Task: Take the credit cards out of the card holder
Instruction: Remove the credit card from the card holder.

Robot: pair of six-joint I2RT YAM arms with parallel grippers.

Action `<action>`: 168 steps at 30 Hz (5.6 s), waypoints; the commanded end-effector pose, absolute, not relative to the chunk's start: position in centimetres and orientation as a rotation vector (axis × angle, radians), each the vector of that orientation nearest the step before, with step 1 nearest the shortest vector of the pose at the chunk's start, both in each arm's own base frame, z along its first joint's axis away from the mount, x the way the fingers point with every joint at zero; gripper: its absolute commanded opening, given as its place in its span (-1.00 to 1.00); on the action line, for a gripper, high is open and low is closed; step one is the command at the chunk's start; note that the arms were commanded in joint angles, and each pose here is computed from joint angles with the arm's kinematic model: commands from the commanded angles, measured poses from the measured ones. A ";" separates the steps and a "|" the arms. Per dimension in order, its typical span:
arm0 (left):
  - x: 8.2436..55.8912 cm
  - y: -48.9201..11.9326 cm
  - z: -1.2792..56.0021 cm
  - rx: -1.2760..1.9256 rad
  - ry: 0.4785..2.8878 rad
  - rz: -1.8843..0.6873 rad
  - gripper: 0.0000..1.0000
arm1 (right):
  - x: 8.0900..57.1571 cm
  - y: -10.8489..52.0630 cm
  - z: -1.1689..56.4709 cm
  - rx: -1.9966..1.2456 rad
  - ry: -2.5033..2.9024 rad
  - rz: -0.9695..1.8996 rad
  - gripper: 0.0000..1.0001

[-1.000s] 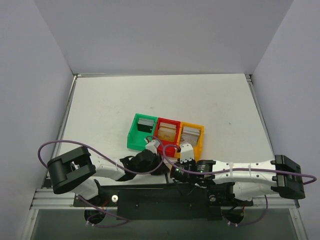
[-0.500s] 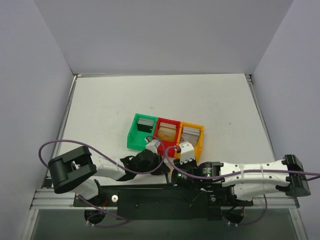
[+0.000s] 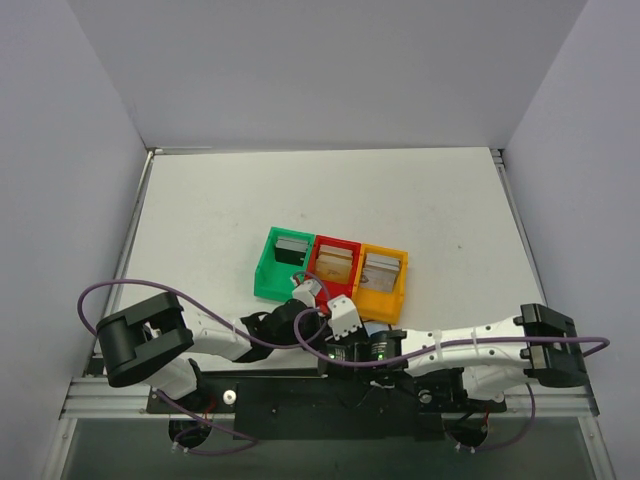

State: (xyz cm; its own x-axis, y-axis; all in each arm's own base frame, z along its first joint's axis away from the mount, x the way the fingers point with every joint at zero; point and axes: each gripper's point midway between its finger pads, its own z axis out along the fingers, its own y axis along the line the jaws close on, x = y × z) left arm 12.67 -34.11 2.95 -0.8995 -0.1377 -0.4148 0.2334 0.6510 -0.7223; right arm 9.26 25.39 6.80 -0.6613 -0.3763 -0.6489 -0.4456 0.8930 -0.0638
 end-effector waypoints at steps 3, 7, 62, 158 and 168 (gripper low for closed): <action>13.1 -35.2 4.1 0.104 2.386 -1.186 -1.00 | 9.2 24.8 4.7 -0.587 2.390 0.115 -0.18; 13.0 -35.3 4.3 0.108 2.377 -1.202 -1.00 | 9.6 24.1 3.3 -0.579 2.403 0.036 -0.10; 12.6 -31.8 3.3 0.093 2.411 -1.077 -1.00 | 11.1 24.2 10.9 -0.422 2.357 0.310 -0.37; 13.3 -34.6 0.4 0.131 2.492 -1.029 -1.00 | 11.6 21.3 2.2 0.051 2.425 0.933 -0.68; 13.3 -34.0 0.1 0.116 2.502 -1.007 -1.00 | 11.7 20.6 2.0 0.079 2.427 0.917 -0.68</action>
